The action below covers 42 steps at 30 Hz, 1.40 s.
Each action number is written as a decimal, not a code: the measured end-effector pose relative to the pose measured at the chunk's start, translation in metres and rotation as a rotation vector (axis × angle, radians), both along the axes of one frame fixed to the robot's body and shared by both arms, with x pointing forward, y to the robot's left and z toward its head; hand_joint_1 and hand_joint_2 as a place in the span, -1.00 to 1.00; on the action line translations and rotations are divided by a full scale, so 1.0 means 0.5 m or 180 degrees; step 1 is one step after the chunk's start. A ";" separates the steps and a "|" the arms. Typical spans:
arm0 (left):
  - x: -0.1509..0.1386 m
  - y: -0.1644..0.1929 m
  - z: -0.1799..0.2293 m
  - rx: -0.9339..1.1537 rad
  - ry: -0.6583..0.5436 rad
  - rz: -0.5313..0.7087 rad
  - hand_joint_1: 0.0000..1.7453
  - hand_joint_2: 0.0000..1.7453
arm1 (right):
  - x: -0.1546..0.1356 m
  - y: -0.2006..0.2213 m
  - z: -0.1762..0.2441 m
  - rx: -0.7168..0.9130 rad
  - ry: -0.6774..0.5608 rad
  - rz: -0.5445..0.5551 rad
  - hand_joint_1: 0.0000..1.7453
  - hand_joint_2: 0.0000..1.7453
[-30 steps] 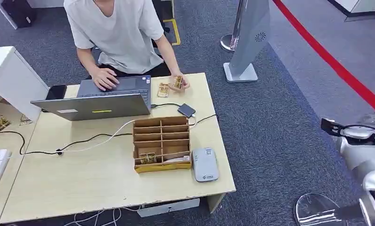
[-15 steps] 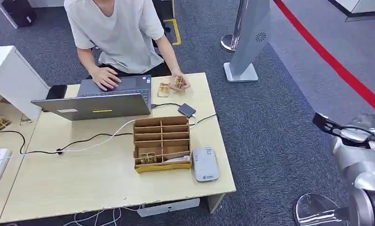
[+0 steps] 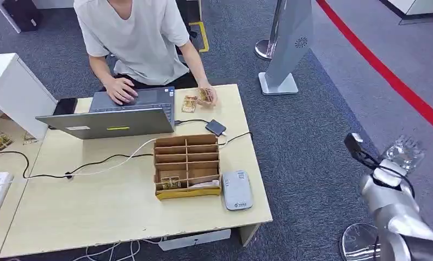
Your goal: Pass the card to the sensor for recognition and then transmit it.
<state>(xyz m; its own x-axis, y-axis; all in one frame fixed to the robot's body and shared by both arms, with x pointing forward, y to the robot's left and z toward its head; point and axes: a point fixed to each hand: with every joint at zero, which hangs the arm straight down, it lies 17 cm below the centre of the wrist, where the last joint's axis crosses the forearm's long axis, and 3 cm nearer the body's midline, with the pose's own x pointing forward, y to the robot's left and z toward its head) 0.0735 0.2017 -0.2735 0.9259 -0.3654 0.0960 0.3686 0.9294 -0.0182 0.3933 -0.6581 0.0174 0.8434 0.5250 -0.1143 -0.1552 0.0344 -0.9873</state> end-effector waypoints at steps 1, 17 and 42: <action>0.000 -0.003 0.000 -0.0006 -0.0012 0.0017 -1.00 1.00 | -0.036 0.005 -0.042 0.0038 0.0228 -0.0059 -1.00 1.00; -0.012 -0.016 0.000 -0.0116 -0.0133 -0.0005 -1.00 1.00 | -0.620 0.214 -0.465 0.1523 0.1908 -0.0851 -1.00 1.00; -0.038 -0.029 -0.003 -0.0072 -0.0120 0.0079 -1.00 1.00 | -0.745 0.627 -0.589 0.3048 0.1879 -0.1094 -1.00 1.00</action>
<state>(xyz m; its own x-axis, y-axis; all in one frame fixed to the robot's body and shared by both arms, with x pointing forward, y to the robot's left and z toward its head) 0.0545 0.1870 -0.2749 0.9302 -0.3397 0.1390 0.3463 0.9378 -0.0259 0.0210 -0.3447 -0.2772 0.9057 0.3641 -0.2170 -0.4180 0.8524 -0.3141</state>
